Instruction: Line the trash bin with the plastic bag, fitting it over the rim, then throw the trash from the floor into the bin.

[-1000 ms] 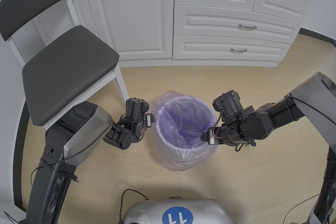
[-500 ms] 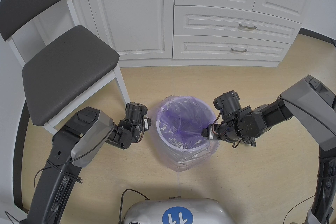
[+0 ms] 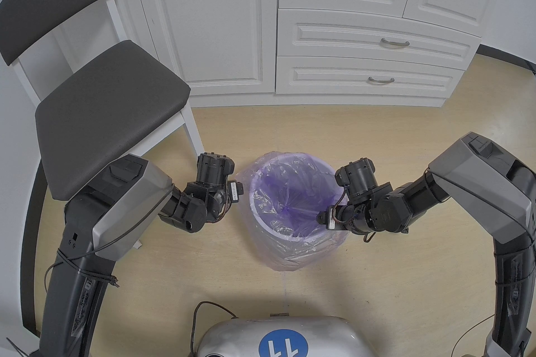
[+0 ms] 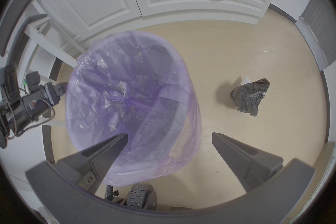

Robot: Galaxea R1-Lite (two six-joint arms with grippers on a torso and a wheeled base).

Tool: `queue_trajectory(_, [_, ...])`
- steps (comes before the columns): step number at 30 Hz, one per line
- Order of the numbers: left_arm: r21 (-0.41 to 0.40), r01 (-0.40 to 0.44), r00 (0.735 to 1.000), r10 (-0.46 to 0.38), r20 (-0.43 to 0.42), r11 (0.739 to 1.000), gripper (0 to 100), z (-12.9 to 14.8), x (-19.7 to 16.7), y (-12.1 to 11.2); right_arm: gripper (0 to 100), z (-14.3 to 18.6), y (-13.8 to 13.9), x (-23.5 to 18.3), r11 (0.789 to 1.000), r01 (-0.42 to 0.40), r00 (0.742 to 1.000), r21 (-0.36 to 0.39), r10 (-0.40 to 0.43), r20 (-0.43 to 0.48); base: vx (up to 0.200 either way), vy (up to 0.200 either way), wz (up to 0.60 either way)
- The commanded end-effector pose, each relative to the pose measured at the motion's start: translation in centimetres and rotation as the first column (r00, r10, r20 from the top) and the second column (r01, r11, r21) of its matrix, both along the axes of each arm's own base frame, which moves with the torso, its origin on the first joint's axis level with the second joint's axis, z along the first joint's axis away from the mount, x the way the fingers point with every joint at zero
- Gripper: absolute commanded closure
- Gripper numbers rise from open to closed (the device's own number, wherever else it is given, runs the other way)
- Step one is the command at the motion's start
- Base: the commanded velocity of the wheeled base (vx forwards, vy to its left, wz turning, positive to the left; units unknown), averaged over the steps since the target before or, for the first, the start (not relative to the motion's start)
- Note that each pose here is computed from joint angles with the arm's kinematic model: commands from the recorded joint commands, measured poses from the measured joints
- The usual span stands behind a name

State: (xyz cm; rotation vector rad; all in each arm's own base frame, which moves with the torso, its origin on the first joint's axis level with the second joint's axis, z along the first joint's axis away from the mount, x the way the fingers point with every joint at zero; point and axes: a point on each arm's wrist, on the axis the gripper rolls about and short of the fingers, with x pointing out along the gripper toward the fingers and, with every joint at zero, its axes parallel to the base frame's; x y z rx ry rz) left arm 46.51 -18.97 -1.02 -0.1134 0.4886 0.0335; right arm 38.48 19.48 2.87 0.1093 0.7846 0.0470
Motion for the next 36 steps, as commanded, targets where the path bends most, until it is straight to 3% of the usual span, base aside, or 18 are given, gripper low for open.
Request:
queue_trajectory(1, [-0.003, 0.002, 1.0, -0.002, 0.01, 1.0, 0, 0.8, -0.1, 0.0, 0, 0.5, -0.8, -0.4, 1.0, -0.006, 1.0, -0.022, 0.006, -0.002, 0.0, 0.0, 0.0])
queue_trajectory(9, [0.003, 0.002, 1.0, -0.002, -0.001, 1.0, 0, 0.6, -0.2, 0.0, 0, 1.5, -2.5, -1.7, 0.993, -0.069, 0.998, -0.098, 0.068, -0.01, 0.0, 0.0, 0.0])
queue_trajectory(15, [0.007, 0.001, 1.0, -0.001, -0.01, 1.0, 0, 0.6, -0.3, 0.1, 0, 4.7, -2.9, -2.2, 0.997, -0.06, 0.996, -0.043, 0.062, 0.059, 0.0, 0.0, 0.0])
queue_trajectory(19, [0.008, 0.0, 1.0, 0.0, -0.011, 1.0, 0, 0.6, -0.3, 0.2, 0, 5.0, -4.8, -1.7, 0.998, -0.042, 0.998, -0.039, 0.044, 0.054, 0.0, 0.0, 0.0])
queue_trajectory(27, [0.01, 0.002, 1.0, -0.002, -0.016, 1.0, 0, 0.4, -0.3, 0.1, 0, -0.1, -8.4, 0.5, 0.988, -0.078, 0.995, -0.135, 0.07, -0.068, 0.0, 0.0, 0.0])
queue_trajectory(36, [0.01, 0.001, 1.0, -0.001, -0.017, 1.0, 0, 0.1, -0.3, 0.1, 0, -4.1, -7.9, 1.9, 0.991, -0.1, 0.987, -0.092, 0.087, -0.137, 0.0, 0.0, 0.0])
